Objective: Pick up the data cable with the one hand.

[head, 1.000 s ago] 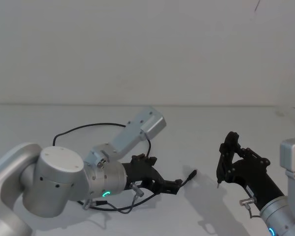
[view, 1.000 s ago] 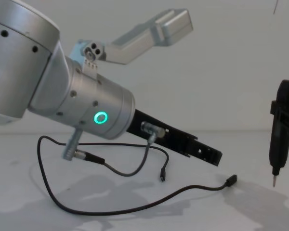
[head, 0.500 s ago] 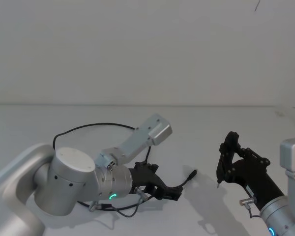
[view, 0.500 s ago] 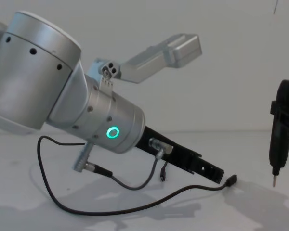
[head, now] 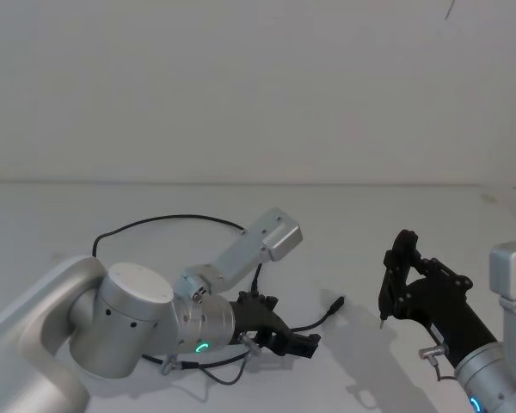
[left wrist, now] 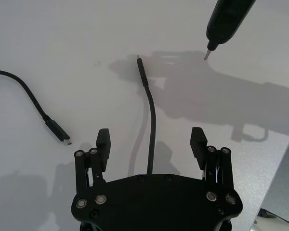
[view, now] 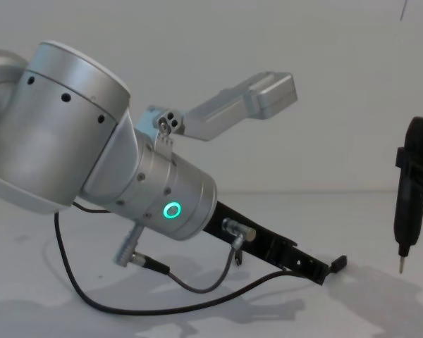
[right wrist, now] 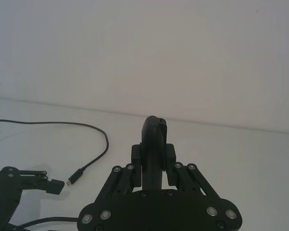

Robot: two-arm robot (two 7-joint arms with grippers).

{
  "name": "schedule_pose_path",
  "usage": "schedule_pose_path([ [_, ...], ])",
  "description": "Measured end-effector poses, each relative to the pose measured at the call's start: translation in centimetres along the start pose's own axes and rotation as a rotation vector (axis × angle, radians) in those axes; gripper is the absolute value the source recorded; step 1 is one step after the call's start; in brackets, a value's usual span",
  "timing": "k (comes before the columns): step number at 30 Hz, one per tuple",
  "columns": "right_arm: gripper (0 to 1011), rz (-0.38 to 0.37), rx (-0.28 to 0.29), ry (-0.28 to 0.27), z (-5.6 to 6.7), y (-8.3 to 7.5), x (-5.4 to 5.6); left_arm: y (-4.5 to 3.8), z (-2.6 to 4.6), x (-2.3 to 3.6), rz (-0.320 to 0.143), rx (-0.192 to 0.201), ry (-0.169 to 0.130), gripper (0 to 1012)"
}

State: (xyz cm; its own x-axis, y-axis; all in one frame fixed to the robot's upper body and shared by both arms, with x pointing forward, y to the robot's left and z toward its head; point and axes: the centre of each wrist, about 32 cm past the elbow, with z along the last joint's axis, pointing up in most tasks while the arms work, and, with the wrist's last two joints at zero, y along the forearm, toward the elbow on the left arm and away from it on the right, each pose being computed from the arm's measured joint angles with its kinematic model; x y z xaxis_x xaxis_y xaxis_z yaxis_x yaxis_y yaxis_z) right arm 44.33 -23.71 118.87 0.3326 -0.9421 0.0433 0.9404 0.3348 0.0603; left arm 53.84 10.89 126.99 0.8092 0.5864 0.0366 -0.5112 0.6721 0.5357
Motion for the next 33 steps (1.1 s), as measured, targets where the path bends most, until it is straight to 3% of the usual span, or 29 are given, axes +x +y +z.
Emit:
schedule_pose_path([
  [17, 279, 0.0, 0.0, 0.0, 0.0, 0.0, 0.0, -0.98, -0.38, 0.14, 0.0, 0.018, 0.006, 989],
  [24, 279, 0.0, 0.0, 0.0, 0.0, 0.0, 0.0, -1.15, -0.44, 0.14, 0.0, 0.021, 0.007, 853],
  [33, 279, 0.0, 0.0, 0.0, 0.0, 0.0, 0.0, -1.28, -0.48, 0.14, 0.0, 0.023, 0.007, 552],
])
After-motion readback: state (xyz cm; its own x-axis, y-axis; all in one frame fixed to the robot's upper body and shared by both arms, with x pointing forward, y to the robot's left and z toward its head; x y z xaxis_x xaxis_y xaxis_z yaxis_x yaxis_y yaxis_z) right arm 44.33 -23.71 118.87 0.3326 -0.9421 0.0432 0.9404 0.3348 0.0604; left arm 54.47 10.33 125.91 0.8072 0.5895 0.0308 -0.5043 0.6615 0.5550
